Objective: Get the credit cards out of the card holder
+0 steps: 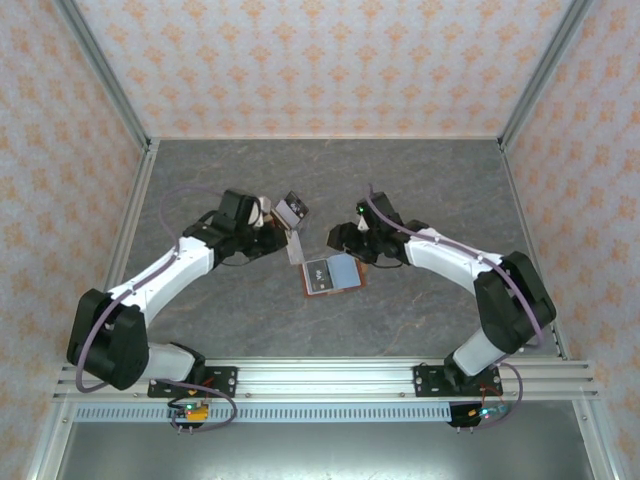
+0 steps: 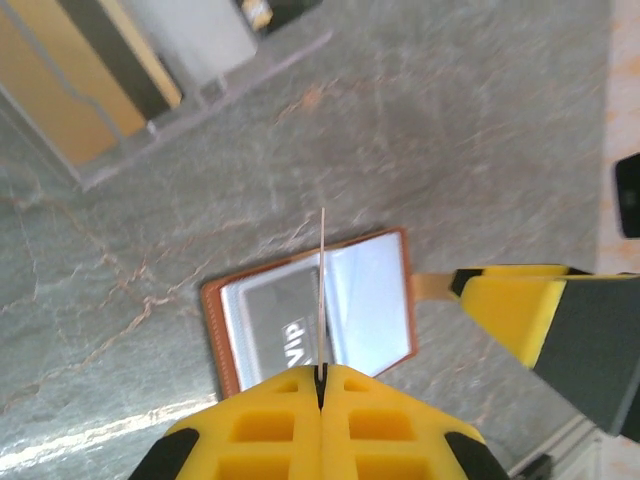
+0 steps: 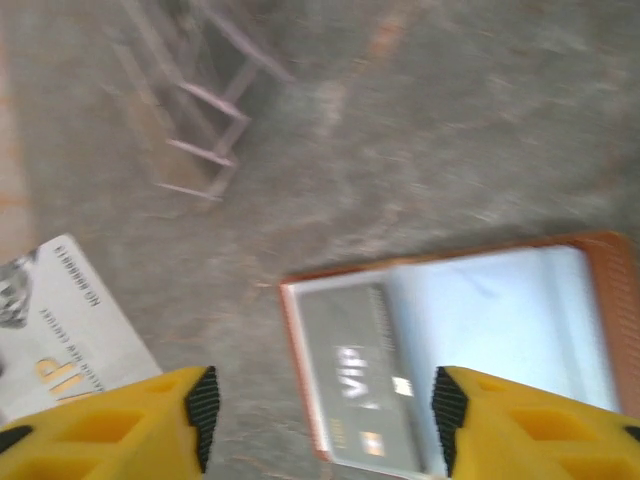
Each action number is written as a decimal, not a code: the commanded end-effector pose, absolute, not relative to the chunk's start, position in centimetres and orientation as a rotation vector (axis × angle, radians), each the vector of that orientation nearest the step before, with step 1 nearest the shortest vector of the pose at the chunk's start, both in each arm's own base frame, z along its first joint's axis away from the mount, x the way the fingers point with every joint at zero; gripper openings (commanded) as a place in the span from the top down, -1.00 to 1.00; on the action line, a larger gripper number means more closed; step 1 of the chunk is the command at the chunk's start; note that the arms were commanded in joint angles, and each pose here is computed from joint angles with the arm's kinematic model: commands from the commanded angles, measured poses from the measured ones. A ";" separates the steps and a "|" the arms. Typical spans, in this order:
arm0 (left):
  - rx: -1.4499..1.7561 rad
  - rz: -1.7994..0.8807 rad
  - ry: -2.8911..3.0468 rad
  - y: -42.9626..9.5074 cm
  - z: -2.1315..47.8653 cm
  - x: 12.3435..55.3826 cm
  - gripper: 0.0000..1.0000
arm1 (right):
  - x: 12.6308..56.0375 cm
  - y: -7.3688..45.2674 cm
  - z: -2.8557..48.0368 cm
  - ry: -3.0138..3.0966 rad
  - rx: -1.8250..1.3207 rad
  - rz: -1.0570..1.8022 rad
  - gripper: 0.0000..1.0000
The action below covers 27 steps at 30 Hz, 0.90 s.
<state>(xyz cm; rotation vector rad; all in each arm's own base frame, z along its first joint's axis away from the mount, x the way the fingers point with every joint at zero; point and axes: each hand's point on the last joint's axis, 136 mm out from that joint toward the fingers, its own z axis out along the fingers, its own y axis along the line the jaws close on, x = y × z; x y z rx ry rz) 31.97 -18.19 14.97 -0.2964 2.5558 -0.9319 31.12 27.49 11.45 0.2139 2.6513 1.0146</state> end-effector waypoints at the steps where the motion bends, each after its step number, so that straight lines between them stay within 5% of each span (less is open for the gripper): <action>1: -0.265 -1.087 2.470 -18.7 18.8 32.8 1.00 | 32.7 30.6 15.7 2.513 0.161 1.306 -0.35; 10: -0.361 -1.388 2.243 -19.1 23.8 35.0 1.00 | 34.5 34.4 20.8 2.339 0.134 1.706 -0.39; 18: -0.425 -1.434 2.192 -18.3 23.8 35.3 1.00 | 34.3 34.9 24.1 2.206 0.098 1.889 0.16; 27: -0.461 -1.428 2.194 -17.8 23.0 35.3 1.00 | 33.2 34.4 25.3 2.165 0.078 1.931 0.48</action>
